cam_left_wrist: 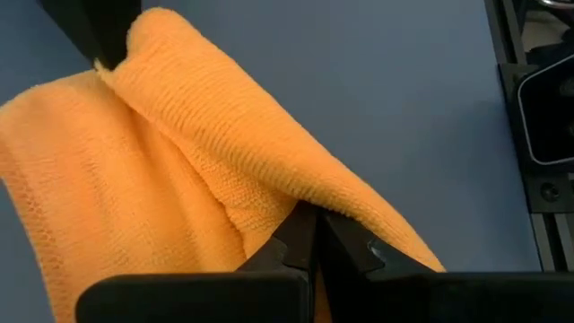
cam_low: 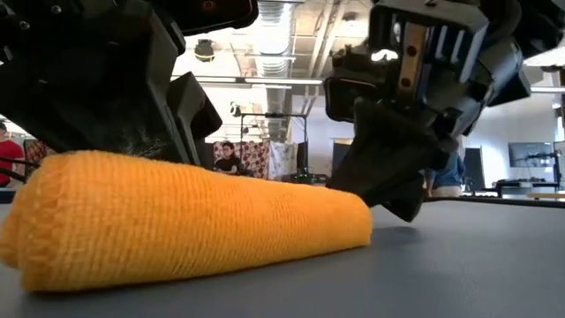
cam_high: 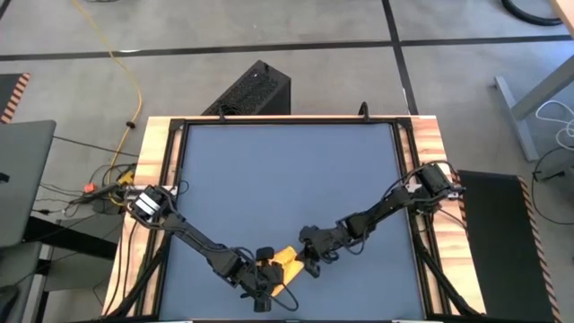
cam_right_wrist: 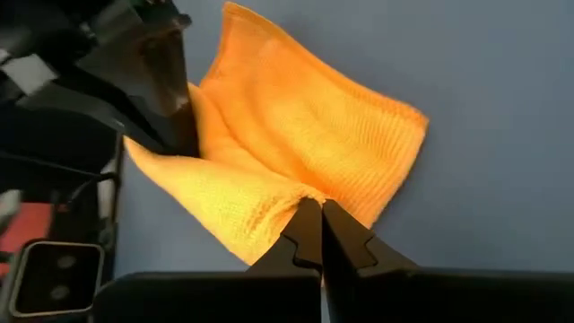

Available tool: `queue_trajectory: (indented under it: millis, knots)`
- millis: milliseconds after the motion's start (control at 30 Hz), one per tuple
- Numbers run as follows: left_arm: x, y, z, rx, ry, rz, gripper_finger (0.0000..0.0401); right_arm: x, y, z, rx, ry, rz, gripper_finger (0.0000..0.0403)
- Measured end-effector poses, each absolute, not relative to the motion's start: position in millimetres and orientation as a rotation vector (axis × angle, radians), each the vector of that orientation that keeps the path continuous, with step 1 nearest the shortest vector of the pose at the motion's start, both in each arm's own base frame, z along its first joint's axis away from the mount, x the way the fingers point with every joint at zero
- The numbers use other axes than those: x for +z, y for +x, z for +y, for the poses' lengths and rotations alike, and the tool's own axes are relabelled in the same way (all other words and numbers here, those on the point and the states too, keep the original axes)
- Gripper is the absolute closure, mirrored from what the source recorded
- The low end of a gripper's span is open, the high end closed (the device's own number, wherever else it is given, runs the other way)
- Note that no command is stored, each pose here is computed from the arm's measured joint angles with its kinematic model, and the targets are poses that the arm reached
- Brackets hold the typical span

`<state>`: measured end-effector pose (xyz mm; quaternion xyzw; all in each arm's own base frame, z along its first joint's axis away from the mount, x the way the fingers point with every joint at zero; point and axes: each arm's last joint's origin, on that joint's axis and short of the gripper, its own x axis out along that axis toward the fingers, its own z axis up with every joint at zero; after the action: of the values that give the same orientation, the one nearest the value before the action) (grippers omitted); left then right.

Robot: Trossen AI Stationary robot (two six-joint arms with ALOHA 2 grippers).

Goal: Roll towel into tight, uniform cylinder
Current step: Roll the orange microfiber towel

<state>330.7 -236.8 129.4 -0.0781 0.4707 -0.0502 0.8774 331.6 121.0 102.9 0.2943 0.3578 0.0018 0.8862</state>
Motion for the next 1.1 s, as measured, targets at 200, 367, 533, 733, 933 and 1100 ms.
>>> queue_trajectory:
  millis: [200,367,533,733,933,1100]
  knots:
    - [154,321,-229,-0.062,-0.121,0.975,0.0401,103,337,112,-0.084,0.549,0.790,0.0388]
    - [191,304,-225,-0.039,-0.097,0.934,0.0401,102,336,107,-0.114,0.536,0.797,0.0388]
    - [204,307,-217,0.066,-0.010,0.815,0.0401,102,336,107,-0.092,0.497,0.798,0.0388]
    - [202,324,-192,0.179,-0.024,0.787,0.0401,104,336,114,-0.018,0.397,0.772,0.0388]
    - [180,343,-175,0.179,-0.116,0.873,0.0401,104,336,115,-0.001,0.369,0.770,0.0388]
    - [149,354,-180,0.110,-0.159,0.942,0.0401,104,336,115,0.006,0.364,0.772,0.0384]
